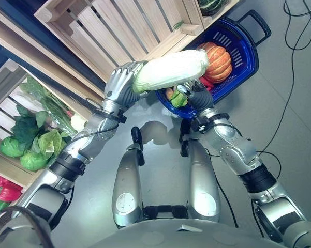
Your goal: Pick up fruits and vegetables into the basket
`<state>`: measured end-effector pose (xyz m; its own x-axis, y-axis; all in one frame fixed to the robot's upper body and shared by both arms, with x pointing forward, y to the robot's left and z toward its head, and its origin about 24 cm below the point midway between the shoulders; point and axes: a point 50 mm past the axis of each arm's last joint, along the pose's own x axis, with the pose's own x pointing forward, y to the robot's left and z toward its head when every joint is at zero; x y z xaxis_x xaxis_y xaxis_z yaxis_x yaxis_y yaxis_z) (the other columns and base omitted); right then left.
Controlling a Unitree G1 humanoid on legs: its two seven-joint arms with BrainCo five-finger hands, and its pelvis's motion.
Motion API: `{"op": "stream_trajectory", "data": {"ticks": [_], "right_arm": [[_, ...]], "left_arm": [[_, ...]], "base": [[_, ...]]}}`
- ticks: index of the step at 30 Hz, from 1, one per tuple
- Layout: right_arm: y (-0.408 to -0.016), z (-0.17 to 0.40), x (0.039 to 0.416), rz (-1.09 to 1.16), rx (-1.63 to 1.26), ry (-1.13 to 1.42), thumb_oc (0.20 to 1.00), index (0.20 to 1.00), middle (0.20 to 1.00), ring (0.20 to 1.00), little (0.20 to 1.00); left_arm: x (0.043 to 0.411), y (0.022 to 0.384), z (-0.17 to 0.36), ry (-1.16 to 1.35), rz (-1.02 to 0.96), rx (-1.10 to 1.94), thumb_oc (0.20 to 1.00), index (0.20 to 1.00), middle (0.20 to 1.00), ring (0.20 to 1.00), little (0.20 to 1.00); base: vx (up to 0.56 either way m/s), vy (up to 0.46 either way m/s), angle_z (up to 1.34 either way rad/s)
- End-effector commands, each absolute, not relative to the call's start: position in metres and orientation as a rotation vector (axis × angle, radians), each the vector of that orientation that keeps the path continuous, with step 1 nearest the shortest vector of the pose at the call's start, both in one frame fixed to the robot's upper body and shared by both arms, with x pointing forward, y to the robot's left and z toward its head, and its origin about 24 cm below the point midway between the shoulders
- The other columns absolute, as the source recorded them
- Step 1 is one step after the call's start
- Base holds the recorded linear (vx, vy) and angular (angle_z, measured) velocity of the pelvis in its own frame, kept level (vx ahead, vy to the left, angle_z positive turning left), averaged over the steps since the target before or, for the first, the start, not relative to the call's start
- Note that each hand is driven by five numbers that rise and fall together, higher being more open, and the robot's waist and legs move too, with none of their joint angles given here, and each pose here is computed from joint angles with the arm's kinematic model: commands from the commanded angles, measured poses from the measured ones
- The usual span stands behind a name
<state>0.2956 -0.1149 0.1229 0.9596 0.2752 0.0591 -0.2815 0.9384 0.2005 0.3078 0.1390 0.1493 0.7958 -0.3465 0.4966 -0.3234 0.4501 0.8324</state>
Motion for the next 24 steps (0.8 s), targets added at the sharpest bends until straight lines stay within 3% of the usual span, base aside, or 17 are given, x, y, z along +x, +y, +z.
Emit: {"op": "stream_trajectory", "data": {"ticks": [1, 10, 24], "right_arm": [[-0.101, 0.148, 0.293, 0.332, 0.298, -0.141, 1.000, 1.000, 1.000, 1.000, 1.000], [-0.104, 0.143, 0.305, 0.255, 0.432, -0.100, 1.000, 1.000, 1.000, 1.000, 1.000], [-0.086, 0.172, 0.302, 0.382, 0.595, -0.192, 1.000, 1.000, 1.000, 1.000, 1.000]], "left_arm": [[0.297, 0.130, 0.179, -0.880, 0.031, 1.168, 0.200, 0.200, 0.200, 0.200, 0.200], [0.306, 0.123, 0.175, -0.840, 0.059, 1.262, 0.200, 0.200, 0.200, 0.200, 0.200], [0.310, 0.101, 0.154, -0.687, -0.090, 1.253, 0.200, 0.200, 0.200, 0.200, 0.200]], "base": [[0.00, 0.000, 0.00], [0.00, 0.000, 0.00], [0.00, 0.003, -0.01]]}}
